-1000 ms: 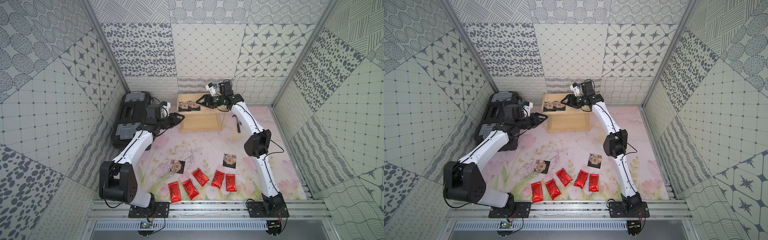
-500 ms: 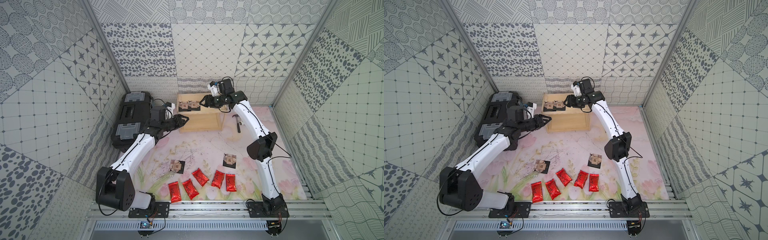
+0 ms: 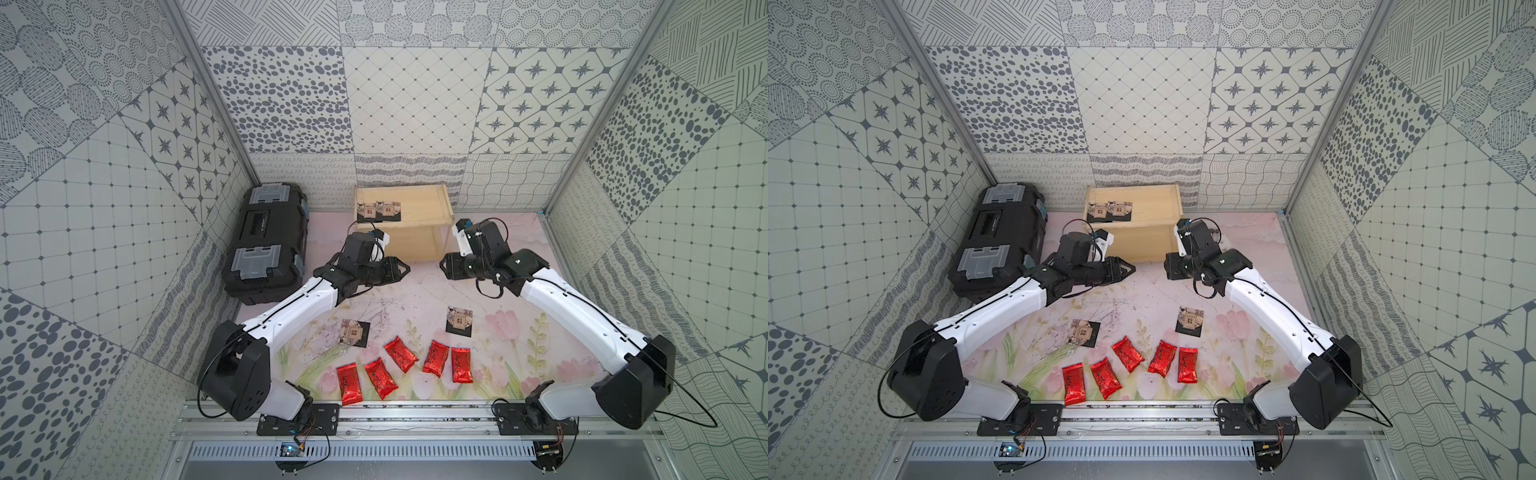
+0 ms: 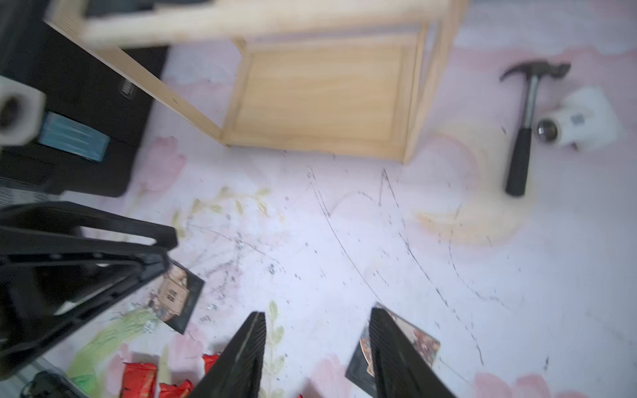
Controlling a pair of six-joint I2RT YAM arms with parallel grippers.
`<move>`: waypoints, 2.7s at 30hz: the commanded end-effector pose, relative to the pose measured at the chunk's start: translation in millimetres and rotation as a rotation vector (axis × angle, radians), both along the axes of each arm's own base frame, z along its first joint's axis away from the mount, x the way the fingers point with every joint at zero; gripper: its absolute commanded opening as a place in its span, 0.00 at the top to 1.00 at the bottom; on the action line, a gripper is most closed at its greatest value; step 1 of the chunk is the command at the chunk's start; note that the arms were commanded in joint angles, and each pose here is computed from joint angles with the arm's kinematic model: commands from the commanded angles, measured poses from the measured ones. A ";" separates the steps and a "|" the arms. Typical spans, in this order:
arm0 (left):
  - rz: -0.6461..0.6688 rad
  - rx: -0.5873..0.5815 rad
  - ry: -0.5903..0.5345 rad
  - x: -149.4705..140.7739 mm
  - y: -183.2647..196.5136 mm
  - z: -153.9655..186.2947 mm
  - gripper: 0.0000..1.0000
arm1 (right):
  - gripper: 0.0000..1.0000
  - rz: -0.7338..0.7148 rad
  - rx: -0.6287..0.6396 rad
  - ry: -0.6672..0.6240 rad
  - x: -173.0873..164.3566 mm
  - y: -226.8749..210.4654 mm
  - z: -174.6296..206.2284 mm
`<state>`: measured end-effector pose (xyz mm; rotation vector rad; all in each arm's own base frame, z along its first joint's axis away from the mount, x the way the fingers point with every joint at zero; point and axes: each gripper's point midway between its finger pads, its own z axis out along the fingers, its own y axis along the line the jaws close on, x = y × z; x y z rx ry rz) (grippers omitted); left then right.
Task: Place the tea bags on the shelf by color
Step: Pick up the tea bag from the center of the board.
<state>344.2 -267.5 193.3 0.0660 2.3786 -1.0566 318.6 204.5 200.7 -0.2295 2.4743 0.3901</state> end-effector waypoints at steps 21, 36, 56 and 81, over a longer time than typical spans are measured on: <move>-0.015 0.063 0.019 -3.2 -20.7 -31.5 0.57 | 0.53 -0.175 -0.124 0.256 -68.5 -55.1 -172.5; 0.010 0.082 0.011 -5.9 -11.0 -33.0 0.57 | 0.54 -0.103 -0.109 0.264 -65.0 -11.4 -191.6; -0.006 0.029 0.049 -14.1 -3.7 -35.5 0.57 | 0.55 -0.070 -0.067 0.188 -42.6 16.2 -156.3; -0.006 0.031 0.022 -6.5 -3.9 -21.5 0.56 | 0.53 -0.060 0.017 0.159 -62.2 12.1 -152.4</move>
